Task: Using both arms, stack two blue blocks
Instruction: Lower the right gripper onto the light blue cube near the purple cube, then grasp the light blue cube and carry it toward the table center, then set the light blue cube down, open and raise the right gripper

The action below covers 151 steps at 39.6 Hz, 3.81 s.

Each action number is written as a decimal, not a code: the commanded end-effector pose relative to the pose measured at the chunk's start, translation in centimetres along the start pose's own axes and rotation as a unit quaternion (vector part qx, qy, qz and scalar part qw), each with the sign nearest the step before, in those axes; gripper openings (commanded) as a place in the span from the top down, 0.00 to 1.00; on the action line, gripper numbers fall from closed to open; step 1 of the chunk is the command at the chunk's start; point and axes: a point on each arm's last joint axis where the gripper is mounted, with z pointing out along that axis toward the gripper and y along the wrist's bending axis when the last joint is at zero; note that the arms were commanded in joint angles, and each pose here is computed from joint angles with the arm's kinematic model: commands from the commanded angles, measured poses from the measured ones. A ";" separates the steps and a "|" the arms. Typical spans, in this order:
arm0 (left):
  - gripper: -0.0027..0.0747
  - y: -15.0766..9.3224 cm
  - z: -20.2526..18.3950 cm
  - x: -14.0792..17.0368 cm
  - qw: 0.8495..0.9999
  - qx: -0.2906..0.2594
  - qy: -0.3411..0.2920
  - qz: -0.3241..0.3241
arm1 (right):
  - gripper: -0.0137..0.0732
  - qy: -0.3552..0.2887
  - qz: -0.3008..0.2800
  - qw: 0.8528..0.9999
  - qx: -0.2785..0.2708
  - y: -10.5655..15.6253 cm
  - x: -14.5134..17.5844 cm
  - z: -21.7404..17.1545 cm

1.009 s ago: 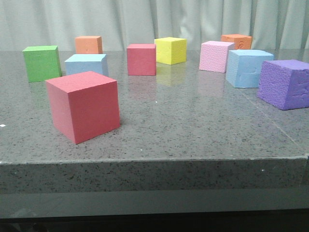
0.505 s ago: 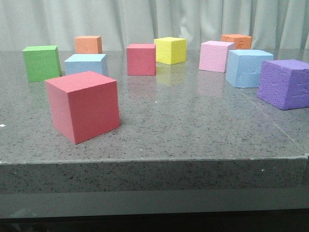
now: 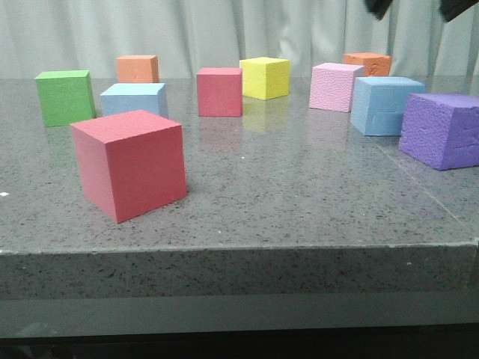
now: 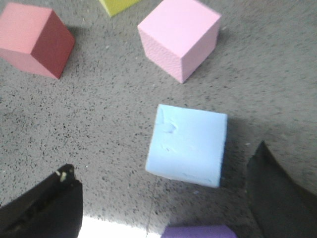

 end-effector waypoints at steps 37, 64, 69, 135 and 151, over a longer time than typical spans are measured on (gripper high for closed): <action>0.17 -0.2 -0.3 -1.9 0.998 0.006 -0.060 -0.002 | 0.47 0.067 0.046 0.996 0.038 -1.1 -2.1 6.5; 0.17 -0.2 -0.3 -1.9 0.998 0.006 -0.060 -0.002 | 0.47 0.065 -0.023 0.992 -0.102 11.1 0.0 4.3; 0.17 -0.2 -0.3 -1.9 0.998 0.006 -0.060 -0.002 | 0.47 0.073 -0.034 0.991 -0.110 12.4 0.7 5.3; 0.17 -0.2 -0.2 -1.8 0.998 0.006 -0.058 -0.002 | 0.91 0.020 -0.055 0.997 -0.042 5.3 -2.0 -7.4; 0.17 -0.2 -0.2 -1.8 0.998 0.006 -0.058 -0.002 | 0.91 -0.069 -0.005 0.997 0.020 -0.6 7.4 -12.1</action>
